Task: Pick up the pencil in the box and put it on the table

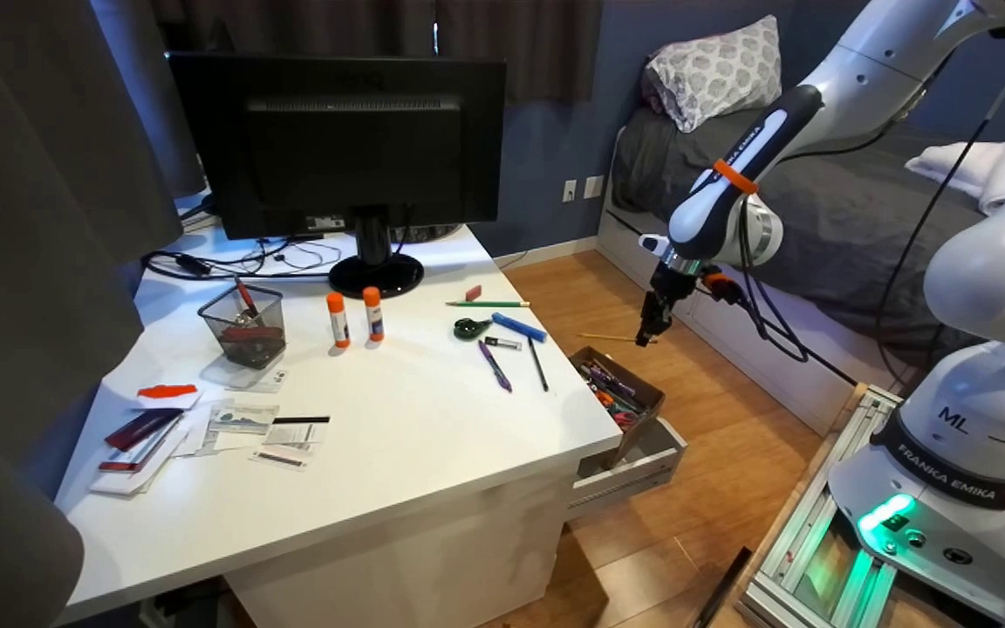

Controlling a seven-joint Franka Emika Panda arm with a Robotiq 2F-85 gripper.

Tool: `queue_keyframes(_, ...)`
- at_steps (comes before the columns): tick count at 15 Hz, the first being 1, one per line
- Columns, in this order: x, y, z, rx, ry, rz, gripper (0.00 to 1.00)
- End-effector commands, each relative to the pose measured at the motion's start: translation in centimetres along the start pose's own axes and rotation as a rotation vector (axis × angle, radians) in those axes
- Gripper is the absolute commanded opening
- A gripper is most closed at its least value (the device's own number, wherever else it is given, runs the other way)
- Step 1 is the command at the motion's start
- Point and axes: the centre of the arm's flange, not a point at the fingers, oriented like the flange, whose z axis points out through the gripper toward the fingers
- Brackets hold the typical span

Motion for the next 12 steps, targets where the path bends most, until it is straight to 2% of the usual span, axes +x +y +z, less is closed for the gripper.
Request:
queue_keyframes(1,-0.5,0.3,-0.4,0.005,0.018,0.014,0.08)
queue_keyframes(4,-1.6,0.9,-1.1,0.011,0.043,0.028,0.08)
queue_keyframes(9,-1.3,0.5,-1.0,0.018,0.045,0.023,0.08)
queue_keyframes(10,-1.3,0.5,-1.0,0.018,0.045,0.023,0.02)
queue_keyframes(12,-1.2,0.3,-2.5,0.007,0.051,0.023,0.02)
